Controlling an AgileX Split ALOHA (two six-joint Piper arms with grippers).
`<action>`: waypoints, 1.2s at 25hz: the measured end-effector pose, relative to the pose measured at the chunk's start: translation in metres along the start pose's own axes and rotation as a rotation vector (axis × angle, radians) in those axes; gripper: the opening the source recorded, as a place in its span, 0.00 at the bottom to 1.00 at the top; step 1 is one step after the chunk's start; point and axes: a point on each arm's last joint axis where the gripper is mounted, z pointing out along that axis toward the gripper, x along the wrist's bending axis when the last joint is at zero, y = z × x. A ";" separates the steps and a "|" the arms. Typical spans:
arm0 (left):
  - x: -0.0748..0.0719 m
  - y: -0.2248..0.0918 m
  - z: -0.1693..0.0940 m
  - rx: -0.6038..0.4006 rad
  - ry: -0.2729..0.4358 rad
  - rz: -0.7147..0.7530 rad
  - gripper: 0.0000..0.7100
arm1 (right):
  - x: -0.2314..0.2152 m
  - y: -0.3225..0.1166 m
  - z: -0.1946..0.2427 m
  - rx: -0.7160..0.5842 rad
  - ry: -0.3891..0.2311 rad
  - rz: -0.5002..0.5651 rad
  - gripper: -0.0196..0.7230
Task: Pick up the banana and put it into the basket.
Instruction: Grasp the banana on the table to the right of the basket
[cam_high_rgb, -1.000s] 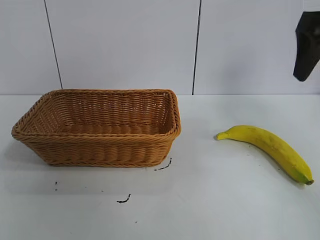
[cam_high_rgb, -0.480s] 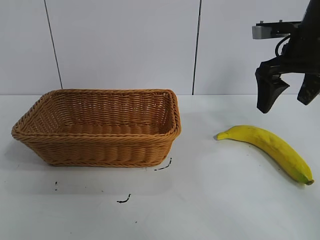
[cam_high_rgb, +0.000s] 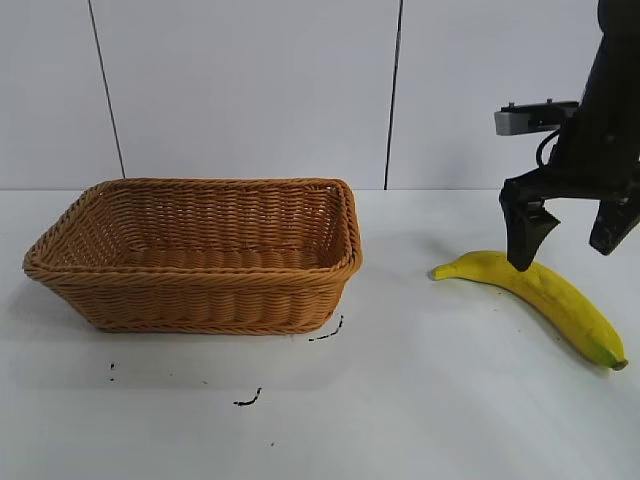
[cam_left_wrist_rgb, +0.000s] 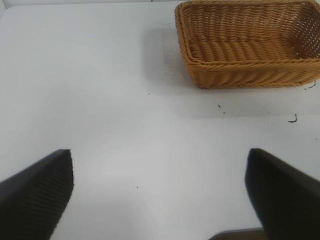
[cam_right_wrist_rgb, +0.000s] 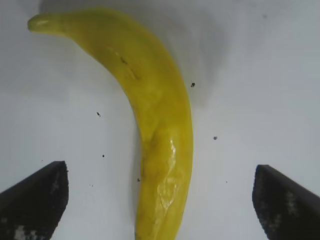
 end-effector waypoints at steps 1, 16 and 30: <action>0.000 0.000 0.000 0.000 0.000 0.000 0.98 | 0.000 0.000 0.003 0.000 0.000 0.008 0.96; 0.000 0.000 0.000 0.000 0.000 0.000 0.98 | 0.000 -0.001 0.018 0.021 0.001 0.039 0.80; 0.000 0.000 0.000 0.000 0.000 0.000 0.98 | -0.006 0.022 -0.048 0.065 0.003 0.059 0.41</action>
